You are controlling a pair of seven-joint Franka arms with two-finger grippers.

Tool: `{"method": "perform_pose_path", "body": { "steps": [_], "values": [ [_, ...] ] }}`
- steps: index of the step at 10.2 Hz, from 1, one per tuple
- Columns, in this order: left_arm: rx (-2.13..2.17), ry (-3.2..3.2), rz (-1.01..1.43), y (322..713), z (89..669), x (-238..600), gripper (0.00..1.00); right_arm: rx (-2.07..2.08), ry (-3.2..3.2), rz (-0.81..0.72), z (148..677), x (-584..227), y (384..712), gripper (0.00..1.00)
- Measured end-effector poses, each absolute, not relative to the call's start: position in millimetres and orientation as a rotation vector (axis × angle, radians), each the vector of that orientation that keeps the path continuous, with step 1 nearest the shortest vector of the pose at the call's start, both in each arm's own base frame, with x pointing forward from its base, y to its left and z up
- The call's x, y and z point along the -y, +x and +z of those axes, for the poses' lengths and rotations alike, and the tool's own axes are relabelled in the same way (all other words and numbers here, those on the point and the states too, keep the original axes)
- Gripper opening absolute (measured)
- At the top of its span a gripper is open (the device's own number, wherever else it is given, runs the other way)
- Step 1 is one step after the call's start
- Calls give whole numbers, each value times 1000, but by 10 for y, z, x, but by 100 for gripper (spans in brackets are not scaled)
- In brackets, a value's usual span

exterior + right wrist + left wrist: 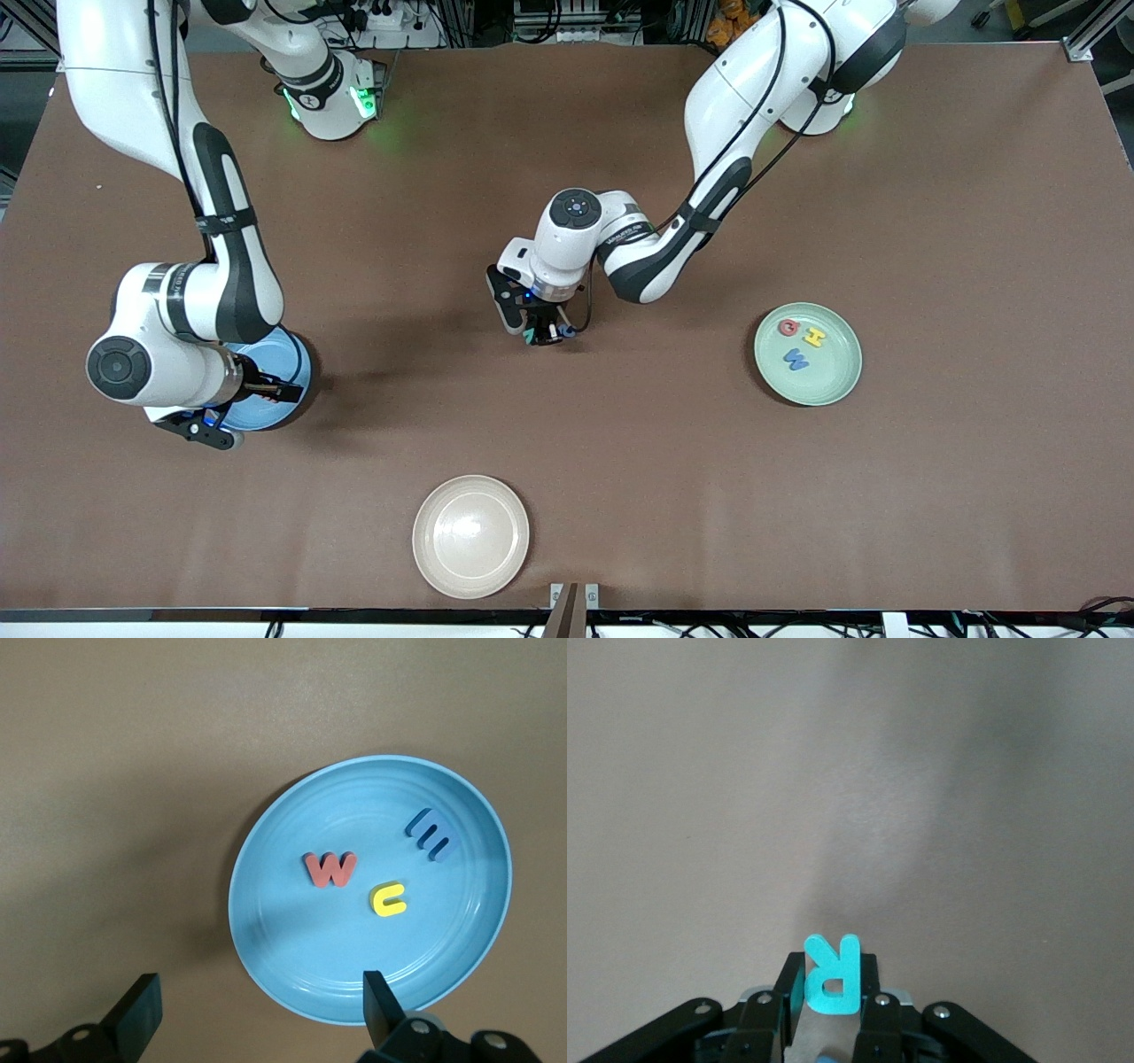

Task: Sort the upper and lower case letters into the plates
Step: 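Carry the R with the left gripper over the green plate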

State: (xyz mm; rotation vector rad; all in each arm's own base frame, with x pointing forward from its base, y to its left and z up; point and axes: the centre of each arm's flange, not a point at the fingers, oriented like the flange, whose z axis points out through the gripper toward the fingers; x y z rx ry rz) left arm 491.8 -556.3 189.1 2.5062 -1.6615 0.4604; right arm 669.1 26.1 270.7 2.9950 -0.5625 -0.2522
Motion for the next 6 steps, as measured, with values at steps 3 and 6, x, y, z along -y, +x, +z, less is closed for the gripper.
{"method": "perform_pose_path", "body": {
  "steps": [3,6],
  "values": [
    [1569,2596,431,5342,1993,5150,29,674,2976,-235,2718,-580,6684,100],
    [1448,2727,215,5742,2194,4541,29,786,3011,-239,2752,-1025,6665,100]
  ]
}}
